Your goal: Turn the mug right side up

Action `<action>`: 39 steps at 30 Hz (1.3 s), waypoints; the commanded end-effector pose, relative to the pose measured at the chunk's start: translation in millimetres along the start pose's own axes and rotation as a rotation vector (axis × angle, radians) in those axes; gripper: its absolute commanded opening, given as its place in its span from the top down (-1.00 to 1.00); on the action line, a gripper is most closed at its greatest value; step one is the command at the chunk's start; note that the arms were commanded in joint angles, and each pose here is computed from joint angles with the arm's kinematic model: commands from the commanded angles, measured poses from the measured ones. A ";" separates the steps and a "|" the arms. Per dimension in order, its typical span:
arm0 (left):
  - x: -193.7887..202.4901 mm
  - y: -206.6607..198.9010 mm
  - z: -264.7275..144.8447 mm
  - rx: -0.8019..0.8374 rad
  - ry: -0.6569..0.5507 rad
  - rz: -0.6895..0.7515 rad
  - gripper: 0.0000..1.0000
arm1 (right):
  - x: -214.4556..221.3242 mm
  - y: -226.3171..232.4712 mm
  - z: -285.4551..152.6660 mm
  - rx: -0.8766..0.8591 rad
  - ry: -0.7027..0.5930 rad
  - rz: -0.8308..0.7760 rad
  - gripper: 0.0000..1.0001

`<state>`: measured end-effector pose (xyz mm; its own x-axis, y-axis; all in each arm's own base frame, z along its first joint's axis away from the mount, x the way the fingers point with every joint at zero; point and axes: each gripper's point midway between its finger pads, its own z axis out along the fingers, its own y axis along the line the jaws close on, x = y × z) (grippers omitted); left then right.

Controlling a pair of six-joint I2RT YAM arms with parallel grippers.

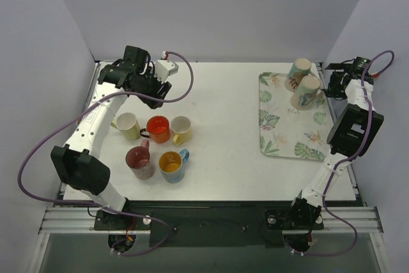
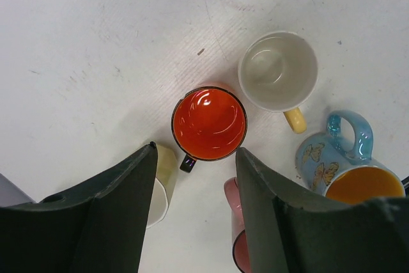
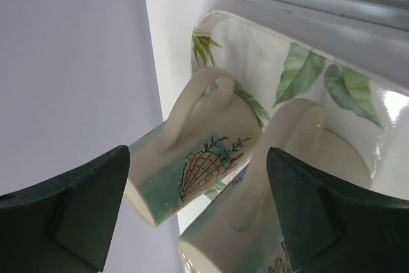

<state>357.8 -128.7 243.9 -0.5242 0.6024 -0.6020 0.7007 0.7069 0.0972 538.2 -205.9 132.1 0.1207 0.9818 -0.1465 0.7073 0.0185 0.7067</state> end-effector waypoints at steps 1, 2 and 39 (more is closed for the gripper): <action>-7.0 7.7 -6.0 -0.031 0.002 -0.017 -0.25 | -7.8 5.9 16.2 -0.026 -0.019 0.055 -0.66; -6.5 7.4 -5.0 -0.028 0.004 -0.016 -0.24 | -5.7 3.0 16.5 -0.023 -0.017 0.057 -0.66; -7.4 8.6 0.7 -0.048 0.002 0.019 -0.24 | 48.7 -41.9 47.4 0.058 0.180 -0.127 0.38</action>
<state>361.3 -123.5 236.2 -0.5513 0.6154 -0.5634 0.6877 0.7175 0.1109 550.3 -165.7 60.5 -0.0859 0.9907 -0.1057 0.7600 0.1338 0.6360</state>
